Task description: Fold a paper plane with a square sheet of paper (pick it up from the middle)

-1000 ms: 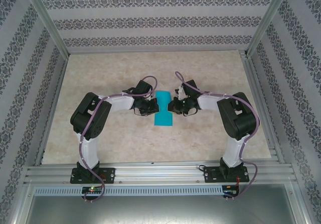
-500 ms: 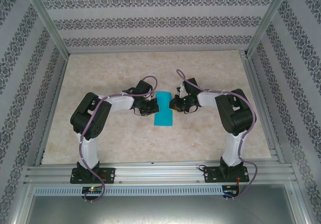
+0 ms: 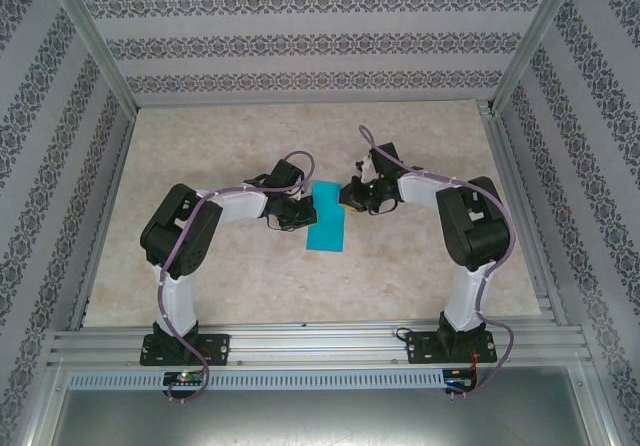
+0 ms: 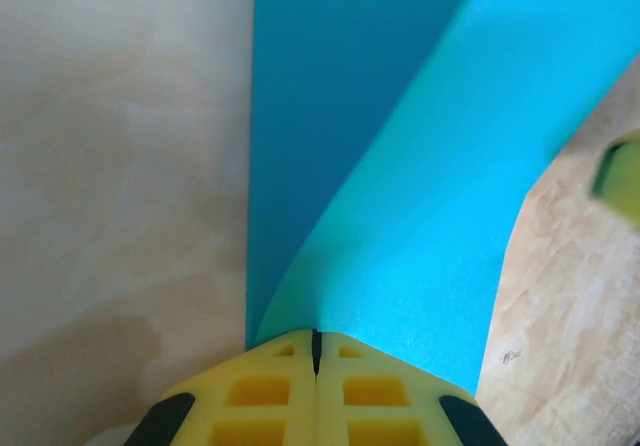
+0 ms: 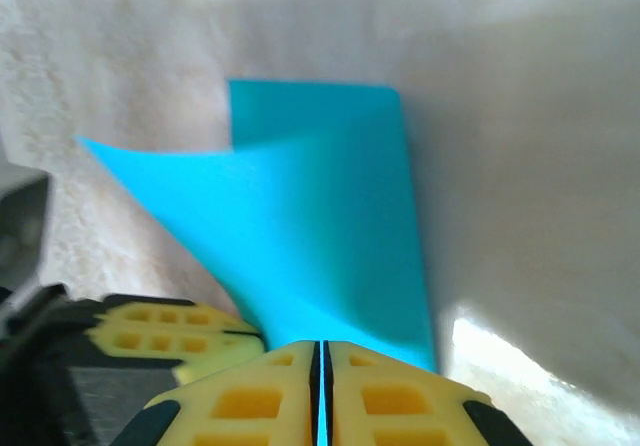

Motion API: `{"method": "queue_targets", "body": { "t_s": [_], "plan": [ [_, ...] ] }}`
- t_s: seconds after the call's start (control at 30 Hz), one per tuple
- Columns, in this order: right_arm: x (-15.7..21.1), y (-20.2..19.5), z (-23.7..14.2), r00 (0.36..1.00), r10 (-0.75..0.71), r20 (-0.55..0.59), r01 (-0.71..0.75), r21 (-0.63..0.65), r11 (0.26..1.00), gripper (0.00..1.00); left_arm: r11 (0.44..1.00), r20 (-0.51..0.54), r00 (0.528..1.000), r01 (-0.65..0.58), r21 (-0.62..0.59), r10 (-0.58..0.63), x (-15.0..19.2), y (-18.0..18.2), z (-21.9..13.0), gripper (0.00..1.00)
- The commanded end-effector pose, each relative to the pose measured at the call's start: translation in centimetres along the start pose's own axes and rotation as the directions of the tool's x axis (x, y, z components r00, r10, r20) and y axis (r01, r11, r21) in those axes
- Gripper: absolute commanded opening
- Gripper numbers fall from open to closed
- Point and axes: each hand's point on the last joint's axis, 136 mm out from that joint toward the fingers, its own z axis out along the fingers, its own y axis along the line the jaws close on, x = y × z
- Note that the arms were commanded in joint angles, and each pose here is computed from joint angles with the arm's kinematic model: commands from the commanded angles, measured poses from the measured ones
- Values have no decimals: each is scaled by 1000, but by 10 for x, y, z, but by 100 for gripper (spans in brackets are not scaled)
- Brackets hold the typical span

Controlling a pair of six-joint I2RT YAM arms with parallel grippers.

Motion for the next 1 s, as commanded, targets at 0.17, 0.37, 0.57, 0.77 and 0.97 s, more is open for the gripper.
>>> {"method": "queue_targets", "body": {
  "t_s": [0.17, 0.37, 0.57, 0.77, 0.97],
  "plan": [
    [-9, -17, 13, 1000, 7, -17, -6, 54, 999, 12, 991, -101, 994, 18, -136, -32, 35, 35, 3, 0],
    [2, -47, 25, 998, 57, -38, -52, 136, 989, 12, 990, -106, 994, 15, -139, -30, 36, 37, 3, 0],
    [0, -43, 20, 997, 67, -37, -61, 147, 987, 12, 990, -109, 994, 15, -143, -31, 38, 39, 4, 0],
    [-28, -2, -3, 999, 32, 21, -32, 12, 999, 12, 990, -108, 994, 15, -143, -30, 38, 38, 3, 0],
    [-42, 3, 0, 999, 39, 18, -38, -24, 999, 12, 990, -108, 994, 13, -142, -29, 38, 38, 3, 0]
  ]
}}
